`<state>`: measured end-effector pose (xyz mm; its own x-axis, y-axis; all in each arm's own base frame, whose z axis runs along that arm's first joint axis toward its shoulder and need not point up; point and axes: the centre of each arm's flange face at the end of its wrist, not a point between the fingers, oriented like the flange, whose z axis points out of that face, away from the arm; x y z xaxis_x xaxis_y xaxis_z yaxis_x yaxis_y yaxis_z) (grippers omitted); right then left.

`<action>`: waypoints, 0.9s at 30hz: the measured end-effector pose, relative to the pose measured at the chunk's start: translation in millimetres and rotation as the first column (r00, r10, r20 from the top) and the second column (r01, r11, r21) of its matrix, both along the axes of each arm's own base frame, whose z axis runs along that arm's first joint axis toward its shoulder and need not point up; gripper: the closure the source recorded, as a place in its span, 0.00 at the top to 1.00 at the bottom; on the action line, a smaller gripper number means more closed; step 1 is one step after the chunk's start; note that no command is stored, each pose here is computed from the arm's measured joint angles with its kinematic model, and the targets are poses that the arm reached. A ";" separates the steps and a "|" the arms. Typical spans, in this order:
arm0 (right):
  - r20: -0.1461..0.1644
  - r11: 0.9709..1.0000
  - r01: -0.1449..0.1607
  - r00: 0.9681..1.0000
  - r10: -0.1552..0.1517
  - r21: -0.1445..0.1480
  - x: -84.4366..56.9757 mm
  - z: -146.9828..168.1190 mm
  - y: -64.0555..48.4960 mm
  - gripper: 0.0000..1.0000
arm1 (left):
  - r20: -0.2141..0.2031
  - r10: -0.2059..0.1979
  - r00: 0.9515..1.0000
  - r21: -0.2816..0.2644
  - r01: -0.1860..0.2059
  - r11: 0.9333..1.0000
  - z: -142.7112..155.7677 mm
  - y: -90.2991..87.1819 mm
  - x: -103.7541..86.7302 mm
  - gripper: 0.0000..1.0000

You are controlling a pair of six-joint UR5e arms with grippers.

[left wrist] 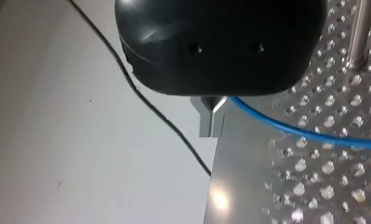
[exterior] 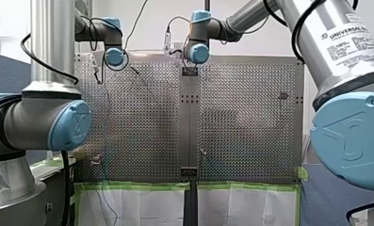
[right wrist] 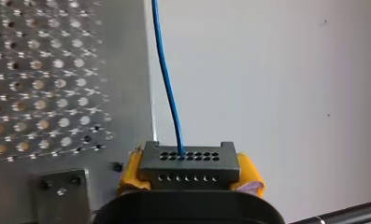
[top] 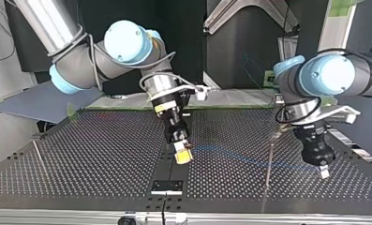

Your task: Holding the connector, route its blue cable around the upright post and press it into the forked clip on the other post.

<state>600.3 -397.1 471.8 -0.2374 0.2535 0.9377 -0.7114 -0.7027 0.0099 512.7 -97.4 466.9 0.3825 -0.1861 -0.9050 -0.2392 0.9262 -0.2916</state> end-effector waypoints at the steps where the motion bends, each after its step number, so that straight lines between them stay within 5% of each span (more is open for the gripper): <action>1: 0.005 1.000 0.002 1.000 -0.002 -0.004 1.1 3.1 -2.2 0.00 | -0.002 0.001 1.000 0.001 -0.001 1.000 -0.2 3.8 1.1 0.00; 6: 0.005 1.000 0.010 1.000 -0.010 -0.002 7.3 -0.5 -11.5 0.00 | -0.017 0.008 1.000 0.011 -0.008 1.000 -3.9 25.4 8.4 0.00; 13: -0.022 1.000 0.015 1.000 -0.014 0.025 16.6 -31.8 -23.4 0.00 | -0.073 -0.013 0.997 0.024 0.014 1.000 -29.4 29.4 25.0 0.00; 27: -0.074 0.997 0.020 0.997 -0.015 0.076 30.1 -90.7 -39.3 0.00 | -0.183 -0.069 0.981 0.033 0.076 0.997 -89.1 29.1 57.5 0.00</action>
